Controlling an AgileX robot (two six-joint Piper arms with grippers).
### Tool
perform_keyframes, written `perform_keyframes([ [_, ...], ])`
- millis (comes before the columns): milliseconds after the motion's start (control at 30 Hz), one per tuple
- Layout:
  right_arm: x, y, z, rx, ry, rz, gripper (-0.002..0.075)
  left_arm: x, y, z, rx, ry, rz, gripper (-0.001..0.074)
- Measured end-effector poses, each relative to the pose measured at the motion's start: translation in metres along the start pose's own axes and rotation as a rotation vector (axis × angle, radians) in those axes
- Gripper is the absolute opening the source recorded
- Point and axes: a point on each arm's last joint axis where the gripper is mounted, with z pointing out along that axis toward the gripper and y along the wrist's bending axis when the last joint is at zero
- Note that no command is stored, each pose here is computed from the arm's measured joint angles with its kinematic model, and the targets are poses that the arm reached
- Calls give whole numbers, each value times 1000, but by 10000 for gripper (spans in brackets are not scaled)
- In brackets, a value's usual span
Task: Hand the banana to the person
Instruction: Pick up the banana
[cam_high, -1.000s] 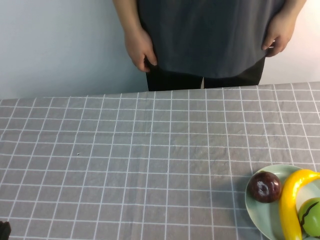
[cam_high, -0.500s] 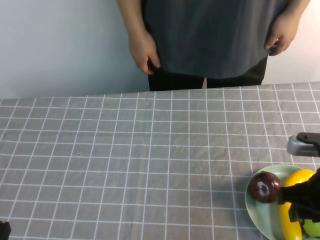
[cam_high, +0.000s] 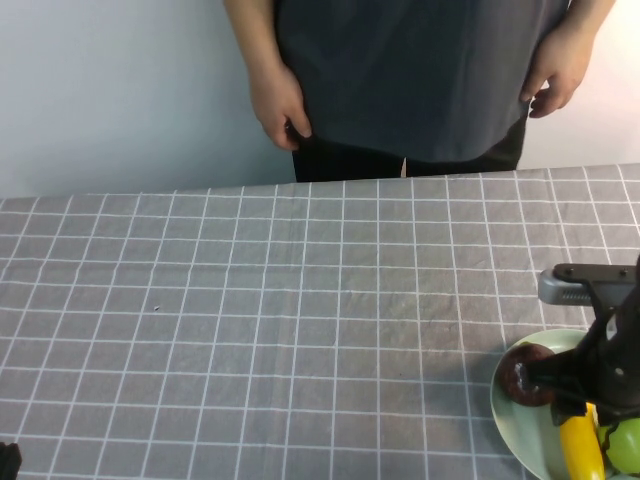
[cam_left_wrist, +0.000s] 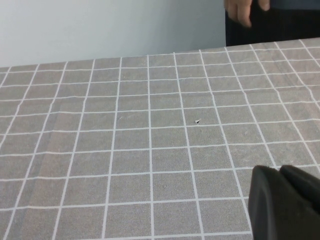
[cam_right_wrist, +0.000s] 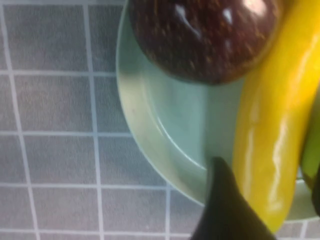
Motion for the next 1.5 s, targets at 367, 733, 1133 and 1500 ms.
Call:
perform_keyframes([
  [367,-4,1,17,39,40,12,334,0,0,0,0,0,0,-4],
  [733,-1,4,16,54,48,8,334,0,0,0,0,0,0,-5],
  [1133,-4,5,34,72,85,12,334,0,0,0,0,0,0,-4],
  [1500,-8,6,43,62,64,14,334,0,0,0,0,0,0,-4],
])
